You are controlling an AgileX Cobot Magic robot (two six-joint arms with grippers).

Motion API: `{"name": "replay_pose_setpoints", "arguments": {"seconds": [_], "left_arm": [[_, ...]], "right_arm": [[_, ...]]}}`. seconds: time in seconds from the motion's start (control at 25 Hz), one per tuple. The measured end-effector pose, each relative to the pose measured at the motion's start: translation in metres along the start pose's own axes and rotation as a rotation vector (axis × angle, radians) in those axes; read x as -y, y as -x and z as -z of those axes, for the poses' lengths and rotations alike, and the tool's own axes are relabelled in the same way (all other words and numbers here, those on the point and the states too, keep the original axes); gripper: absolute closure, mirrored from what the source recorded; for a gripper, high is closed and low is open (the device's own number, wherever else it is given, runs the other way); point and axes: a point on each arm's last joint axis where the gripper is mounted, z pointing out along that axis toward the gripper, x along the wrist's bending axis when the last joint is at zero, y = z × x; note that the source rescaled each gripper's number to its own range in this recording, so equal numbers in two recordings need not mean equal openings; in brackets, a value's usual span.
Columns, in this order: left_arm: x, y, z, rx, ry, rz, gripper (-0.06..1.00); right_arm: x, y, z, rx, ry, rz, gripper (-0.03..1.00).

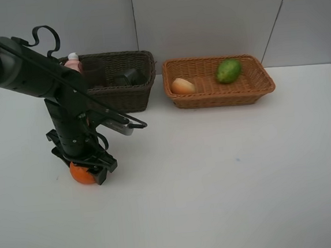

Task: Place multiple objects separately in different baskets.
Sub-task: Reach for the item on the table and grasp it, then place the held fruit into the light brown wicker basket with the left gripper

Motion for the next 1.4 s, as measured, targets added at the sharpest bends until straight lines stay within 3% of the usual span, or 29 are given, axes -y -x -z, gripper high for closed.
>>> {"name": "replay_pose_setpoints", "arguments": {"seconds": [0.88, 1.4], "left_arm": [[0.000, 0.000, 0.001, 0.002, 0.012, 0.002, 0.04], [0.007, -0.005, 0.057, -0.004, 0.156, 0.019, 0.04]], "right_arm": [[0.000, 0.000, 0.000, 0.000, 0.000, 0.000, -0.03], [0.000, 0.000, 0.000, 0.000, 0.000, 0.000, -0.03]]}}
